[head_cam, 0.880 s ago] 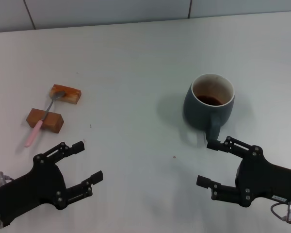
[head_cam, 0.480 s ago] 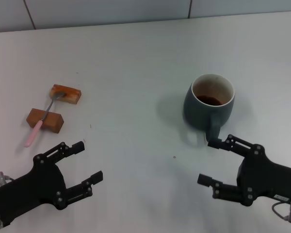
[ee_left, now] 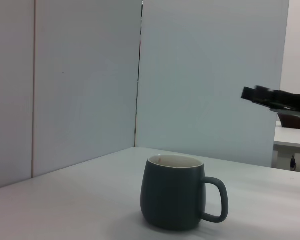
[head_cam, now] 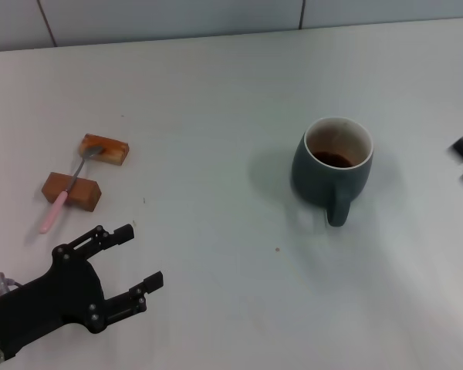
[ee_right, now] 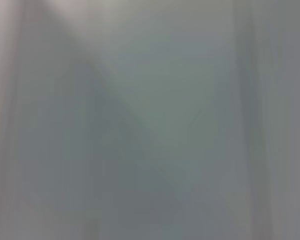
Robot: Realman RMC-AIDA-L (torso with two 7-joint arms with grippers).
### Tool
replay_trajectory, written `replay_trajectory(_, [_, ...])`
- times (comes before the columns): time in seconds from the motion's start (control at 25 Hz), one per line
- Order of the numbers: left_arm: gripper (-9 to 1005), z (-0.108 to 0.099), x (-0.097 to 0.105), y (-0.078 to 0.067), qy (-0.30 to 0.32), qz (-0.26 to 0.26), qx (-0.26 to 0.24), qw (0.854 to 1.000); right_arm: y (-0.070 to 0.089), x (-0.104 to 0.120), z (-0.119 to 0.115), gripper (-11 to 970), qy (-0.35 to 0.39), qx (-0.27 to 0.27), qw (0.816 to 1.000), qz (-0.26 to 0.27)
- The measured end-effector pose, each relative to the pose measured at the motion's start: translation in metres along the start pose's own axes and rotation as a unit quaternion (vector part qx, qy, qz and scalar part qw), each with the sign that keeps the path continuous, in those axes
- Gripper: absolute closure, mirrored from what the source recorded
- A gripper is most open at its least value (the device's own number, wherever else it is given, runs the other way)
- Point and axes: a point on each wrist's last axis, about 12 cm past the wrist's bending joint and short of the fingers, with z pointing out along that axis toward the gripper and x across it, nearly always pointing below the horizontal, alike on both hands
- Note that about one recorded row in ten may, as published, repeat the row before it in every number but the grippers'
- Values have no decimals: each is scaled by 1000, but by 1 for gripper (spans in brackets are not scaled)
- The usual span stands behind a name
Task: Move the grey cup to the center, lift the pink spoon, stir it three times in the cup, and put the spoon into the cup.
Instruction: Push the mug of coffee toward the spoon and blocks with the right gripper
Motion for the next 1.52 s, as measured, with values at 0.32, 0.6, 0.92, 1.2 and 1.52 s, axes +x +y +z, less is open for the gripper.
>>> replay_trajectory(0.32, [197, 0, 0, 0, -1, 2, 0, 1000, -31, 20, -7, 646, 49, 196, 979, -23])
replay_trajectory(0.6, [197, 0, -1, 0, -2, 3, 0, 1000, -36, 35, 22, 864, 104, 179, 978, -32])
replay_trajectory(0.92, [196, 0, -1, 0, -3, 5, 2, 1000, -18, 55, 64, 961, 159, 102, 977, -101])
replay_trajectory(1.2, [196, 0, -2, 0, -5, 5, 3, 1000, -12, 62, 81, 961, 181, 72, 975, -109])
replay_trajectory(1.52, [196, 0, -2, 1, -6, 6, 3, 1000, -9, 64, 92, 960, 189, 58, 974, -110])
